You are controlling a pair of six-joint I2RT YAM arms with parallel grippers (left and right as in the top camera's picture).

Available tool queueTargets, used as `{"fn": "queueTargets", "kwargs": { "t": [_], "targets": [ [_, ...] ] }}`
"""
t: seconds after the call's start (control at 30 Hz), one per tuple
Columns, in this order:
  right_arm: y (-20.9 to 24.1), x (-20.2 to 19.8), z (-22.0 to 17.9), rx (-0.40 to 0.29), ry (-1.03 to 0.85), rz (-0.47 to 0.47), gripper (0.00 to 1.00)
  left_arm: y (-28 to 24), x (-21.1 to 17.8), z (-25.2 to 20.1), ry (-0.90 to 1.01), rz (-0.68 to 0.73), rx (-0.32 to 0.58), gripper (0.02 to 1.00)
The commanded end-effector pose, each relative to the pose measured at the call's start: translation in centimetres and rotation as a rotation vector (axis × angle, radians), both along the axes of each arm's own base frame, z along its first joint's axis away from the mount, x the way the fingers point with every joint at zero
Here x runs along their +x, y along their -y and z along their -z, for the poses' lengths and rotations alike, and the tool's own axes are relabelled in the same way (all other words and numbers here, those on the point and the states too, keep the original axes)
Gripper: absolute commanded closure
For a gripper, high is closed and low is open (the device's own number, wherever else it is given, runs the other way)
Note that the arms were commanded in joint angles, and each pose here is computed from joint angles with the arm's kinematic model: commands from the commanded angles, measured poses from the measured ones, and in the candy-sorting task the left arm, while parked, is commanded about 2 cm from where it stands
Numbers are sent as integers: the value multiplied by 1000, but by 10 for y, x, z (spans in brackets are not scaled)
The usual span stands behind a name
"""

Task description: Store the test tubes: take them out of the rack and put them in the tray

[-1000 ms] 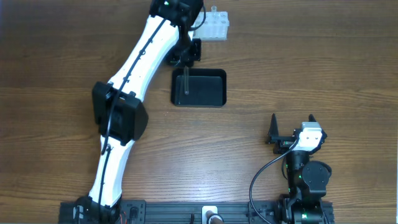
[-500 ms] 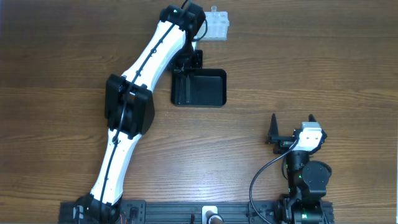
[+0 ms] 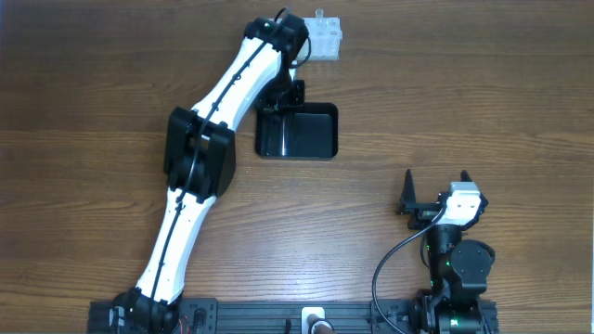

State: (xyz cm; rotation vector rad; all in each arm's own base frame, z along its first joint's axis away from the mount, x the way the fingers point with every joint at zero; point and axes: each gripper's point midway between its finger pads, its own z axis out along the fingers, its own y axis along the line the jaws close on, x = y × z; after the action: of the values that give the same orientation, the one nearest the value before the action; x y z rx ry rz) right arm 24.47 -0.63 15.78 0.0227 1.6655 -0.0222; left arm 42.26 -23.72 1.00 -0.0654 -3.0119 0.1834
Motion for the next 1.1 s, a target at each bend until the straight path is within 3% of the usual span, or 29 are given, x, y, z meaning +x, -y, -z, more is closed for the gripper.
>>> {"fn": "queueTargets", "kwargs": {
  "t": [0.03, 0.1, 0.27, 0.63, 0.83, 1.1],
  "targets": [
    [1, 0, 2, 4, 0, 2, 7, -1, 2, 14, -15, -13, 2, 724],
    [1, 0, 2, 4, 0, 2, 7, 0, 3, 13, -12, -13, 0, 656],
    [1, 0, 2, 4, 0, 2, 9, 4, 5, -4, 22, -7, -16, 617],
    [1, 0, 2, 4, 0, 2, 9, -10, 24, -140, 327, -23, -55, 463],
    [1, 0, 2, 4, 0, 2, 7, -28, 20, -209, 487, -48, -57, 264],
    [1, 0, 2, 4, 0, 2, 9, -58, 11, -279, 700, -97, -14, 115]
  ]
}}
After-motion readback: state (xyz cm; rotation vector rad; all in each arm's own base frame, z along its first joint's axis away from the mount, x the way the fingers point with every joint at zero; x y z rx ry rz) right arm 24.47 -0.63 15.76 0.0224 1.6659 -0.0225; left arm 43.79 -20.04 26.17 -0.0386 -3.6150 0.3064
